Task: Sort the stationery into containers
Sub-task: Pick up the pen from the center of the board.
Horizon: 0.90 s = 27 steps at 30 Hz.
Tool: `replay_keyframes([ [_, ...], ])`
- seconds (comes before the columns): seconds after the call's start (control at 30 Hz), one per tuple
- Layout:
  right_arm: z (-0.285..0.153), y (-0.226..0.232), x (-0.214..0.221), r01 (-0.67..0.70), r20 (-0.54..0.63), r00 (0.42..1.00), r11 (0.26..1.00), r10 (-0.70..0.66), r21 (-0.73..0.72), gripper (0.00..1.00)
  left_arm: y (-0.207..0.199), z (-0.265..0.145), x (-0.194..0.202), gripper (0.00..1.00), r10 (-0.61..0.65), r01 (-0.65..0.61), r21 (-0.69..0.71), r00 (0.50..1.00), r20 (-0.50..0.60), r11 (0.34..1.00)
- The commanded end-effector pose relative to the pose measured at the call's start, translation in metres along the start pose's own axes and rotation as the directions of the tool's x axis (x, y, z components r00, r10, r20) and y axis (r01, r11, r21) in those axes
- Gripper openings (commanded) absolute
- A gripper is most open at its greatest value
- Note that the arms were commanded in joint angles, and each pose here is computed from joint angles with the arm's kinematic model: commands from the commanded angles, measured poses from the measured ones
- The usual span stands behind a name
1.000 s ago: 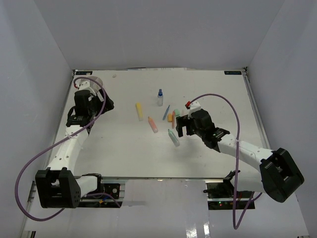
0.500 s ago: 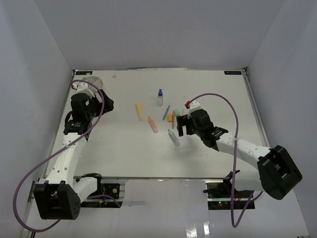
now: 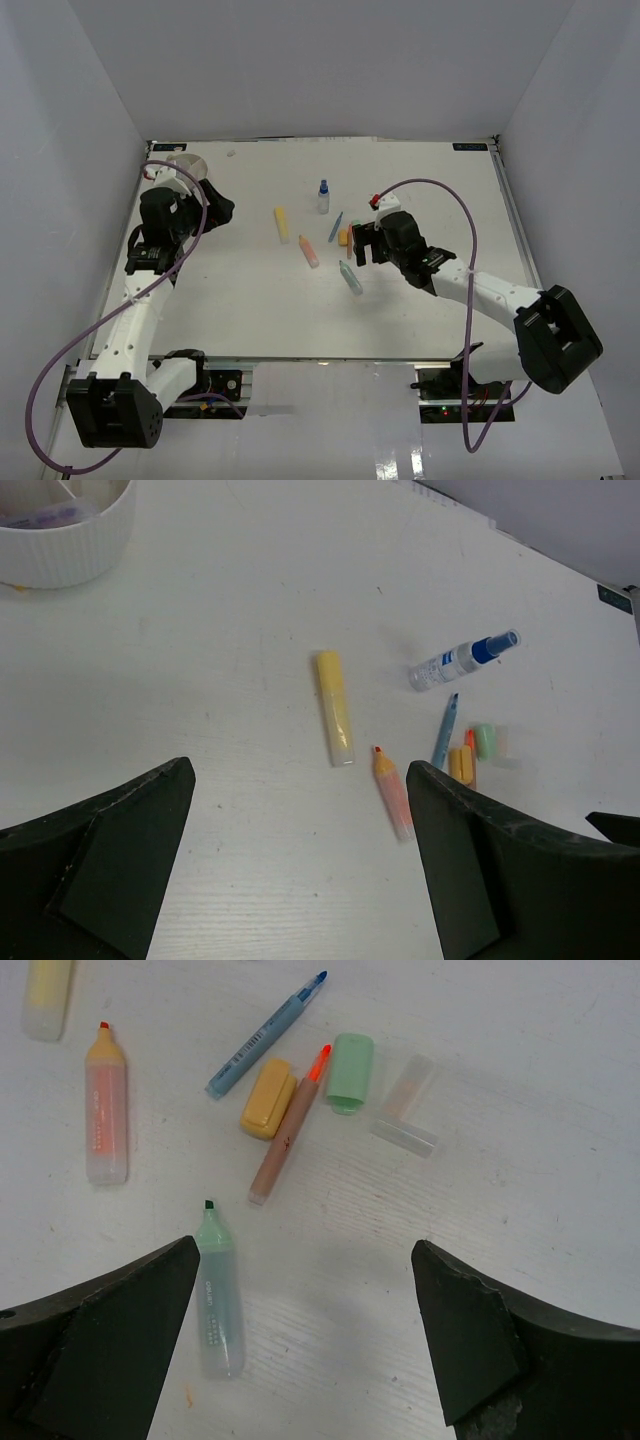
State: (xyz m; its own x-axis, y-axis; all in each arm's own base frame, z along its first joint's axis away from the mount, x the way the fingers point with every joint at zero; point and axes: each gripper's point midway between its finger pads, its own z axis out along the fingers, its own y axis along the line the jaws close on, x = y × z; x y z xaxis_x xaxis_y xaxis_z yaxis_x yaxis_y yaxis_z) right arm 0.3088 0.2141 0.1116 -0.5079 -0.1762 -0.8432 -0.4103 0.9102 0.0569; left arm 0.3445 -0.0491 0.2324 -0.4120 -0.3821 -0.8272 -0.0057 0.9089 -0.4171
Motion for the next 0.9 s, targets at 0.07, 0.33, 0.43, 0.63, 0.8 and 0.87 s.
replay_keyframes([
  [0.07,0.01,0.005,-0.022,-0.019,0.022,1.0,1.0,0.019,0.001,0.93,-0.011,-0.012,-0.002,0.98,-0.06,0.06,0.044,0.998,0.012,0.997],
  [0.33,0.036,0.013,-0.004,-0.056,-0.081,0.995,0.998,0.056,0.007,0.85,0.002,-0.008,0.021,0.98,0.003,-0.002,0.029,1.0,-0.028,1.0],
  [0.43,0.048,0.015,0.008,-0.061,-0.117,0.991,0.998,0.062,0.013,0.81,0.008,-0.006,0.026,0.98,-0.003,0.003,0.002,0.999,-0.037,1.0],
  [0.63,0.067,0.022,0.023,-0.043,-0.179,0.983,0.999,0.047,0.022,0.75,0.01,-0.006,0.029,0.98,-0.011,0.011,-0.009,0.999,-0.043,1.0],
  [0.8,0.078,0.026,0.03,-0.03,-0.204,0.978,0.999,0.037,0.038,0.73,0.008,-0.005,0.034,0.98,-0.018,0.018,0.007,0.998,-0.064,1.0],
  [0.87,0.082,0.026,0.036,-0.023,-0.218,0.975,0.999,0.033,0.047,0.72,0.008,-0.005,0.035,0.98,-0.02,0.02,0.009,0.998,-0.066,1.0],
])
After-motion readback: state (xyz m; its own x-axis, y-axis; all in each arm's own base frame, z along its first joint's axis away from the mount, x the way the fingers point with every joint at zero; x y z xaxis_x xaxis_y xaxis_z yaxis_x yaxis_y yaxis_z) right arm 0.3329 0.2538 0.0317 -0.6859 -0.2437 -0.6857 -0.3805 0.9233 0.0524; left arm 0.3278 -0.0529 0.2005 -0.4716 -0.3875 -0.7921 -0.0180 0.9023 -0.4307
